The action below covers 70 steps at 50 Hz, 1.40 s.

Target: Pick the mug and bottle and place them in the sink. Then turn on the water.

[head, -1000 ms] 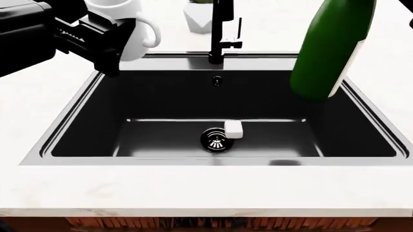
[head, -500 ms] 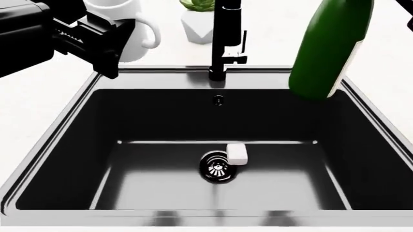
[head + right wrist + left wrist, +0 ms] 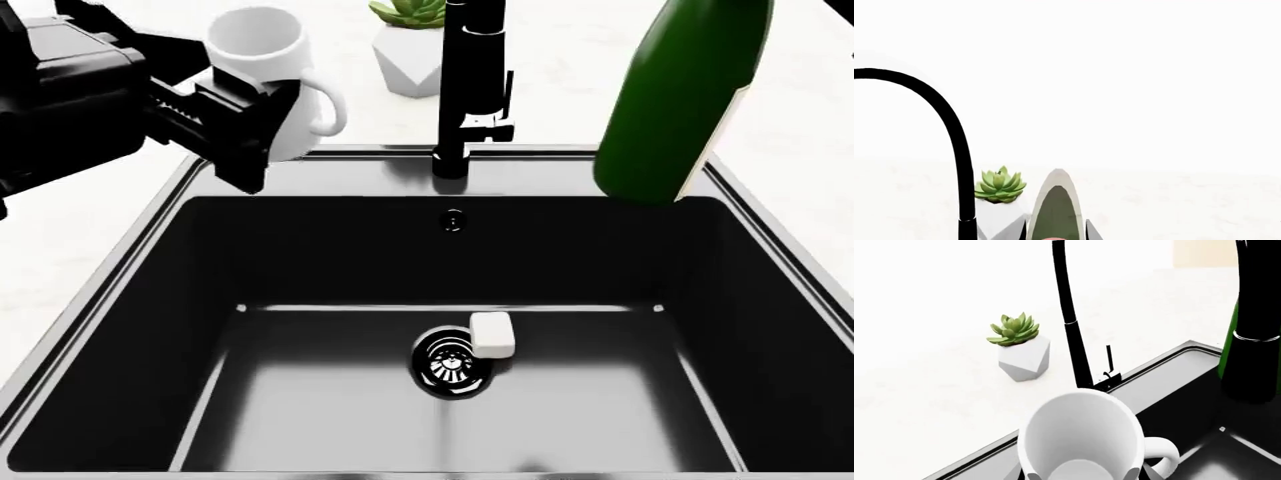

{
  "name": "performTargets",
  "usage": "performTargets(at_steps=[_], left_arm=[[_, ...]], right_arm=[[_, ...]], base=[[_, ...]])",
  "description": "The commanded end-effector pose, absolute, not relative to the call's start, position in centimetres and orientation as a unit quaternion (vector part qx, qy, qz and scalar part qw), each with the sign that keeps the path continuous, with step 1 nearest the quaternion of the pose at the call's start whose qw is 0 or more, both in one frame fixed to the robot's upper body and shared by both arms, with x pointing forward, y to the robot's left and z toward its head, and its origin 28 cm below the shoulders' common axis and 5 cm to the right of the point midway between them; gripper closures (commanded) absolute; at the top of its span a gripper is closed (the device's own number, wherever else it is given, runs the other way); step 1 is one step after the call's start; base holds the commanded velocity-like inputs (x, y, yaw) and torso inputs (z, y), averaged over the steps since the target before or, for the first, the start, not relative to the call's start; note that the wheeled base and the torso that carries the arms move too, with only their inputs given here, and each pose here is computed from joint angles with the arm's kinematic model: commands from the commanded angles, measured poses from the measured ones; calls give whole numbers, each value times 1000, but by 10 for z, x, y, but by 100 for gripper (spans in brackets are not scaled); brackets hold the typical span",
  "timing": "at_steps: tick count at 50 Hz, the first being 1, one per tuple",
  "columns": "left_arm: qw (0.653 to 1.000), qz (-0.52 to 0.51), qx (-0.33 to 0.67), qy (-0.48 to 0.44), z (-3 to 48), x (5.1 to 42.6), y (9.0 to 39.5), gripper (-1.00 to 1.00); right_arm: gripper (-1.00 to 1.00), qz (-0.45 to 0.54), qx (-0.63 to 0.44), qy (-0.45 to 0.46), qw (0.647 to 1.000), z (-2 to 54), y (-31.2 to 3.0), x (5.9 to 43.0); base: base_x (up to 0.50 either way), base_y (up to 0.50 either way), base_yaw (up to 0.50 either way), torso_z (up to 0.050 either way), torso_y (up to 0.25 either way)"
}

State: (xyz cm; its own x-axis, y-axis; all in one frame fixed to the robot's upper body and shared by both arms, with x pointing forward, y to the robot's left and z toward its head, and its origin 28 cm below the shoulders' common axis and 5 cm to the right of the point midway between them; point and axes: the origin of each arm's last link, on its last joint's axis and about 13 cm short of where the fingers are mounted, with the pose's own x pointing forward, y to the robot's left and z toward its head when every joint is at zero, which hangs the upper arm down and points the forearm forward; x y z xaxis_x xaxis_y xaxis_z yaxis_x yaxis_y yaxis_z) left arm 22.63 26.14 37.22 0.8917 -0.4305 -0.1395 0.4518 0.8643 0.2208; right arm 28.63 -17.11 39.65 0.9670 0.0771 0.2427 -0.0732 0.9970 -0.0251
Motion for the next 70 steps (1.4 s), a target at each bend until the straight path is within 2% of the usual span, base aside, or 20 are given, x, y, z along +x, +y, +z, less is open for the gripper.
performTargets(at_steps=[1, 25, 40, 54, 70], left_arm=[[956, -242, 138, 96, 351, 240, 254, 100], [904, -283, 207, 245, 308, 280, 234, 100], [844, -306, 267, 349, 299, 312, 223, 100], [801, -347, 273, 404, 258, 351, 211, 100], [757, -358, 303, 454, 215, 367, 204, 100]], right_arm=[[100, 35, -18, -125, 991, 399, -179, 280], [100, 32, -29, -118, 992, 397, -184, 281], [100, 59, -127, -60, 988, 405, -197, 275], [100, 73, -146, -45, 986, 398, -195, 279], [100, 84, -151, -36, 984, 383, -191, 284]], base=[[0, 0, 0, 0, 0], [0, 0, 0, 0, 1], [0, 0, 0, 1, 1], [0, 0, 0, 0, 1], [0, 0, 0, 1, 1]])
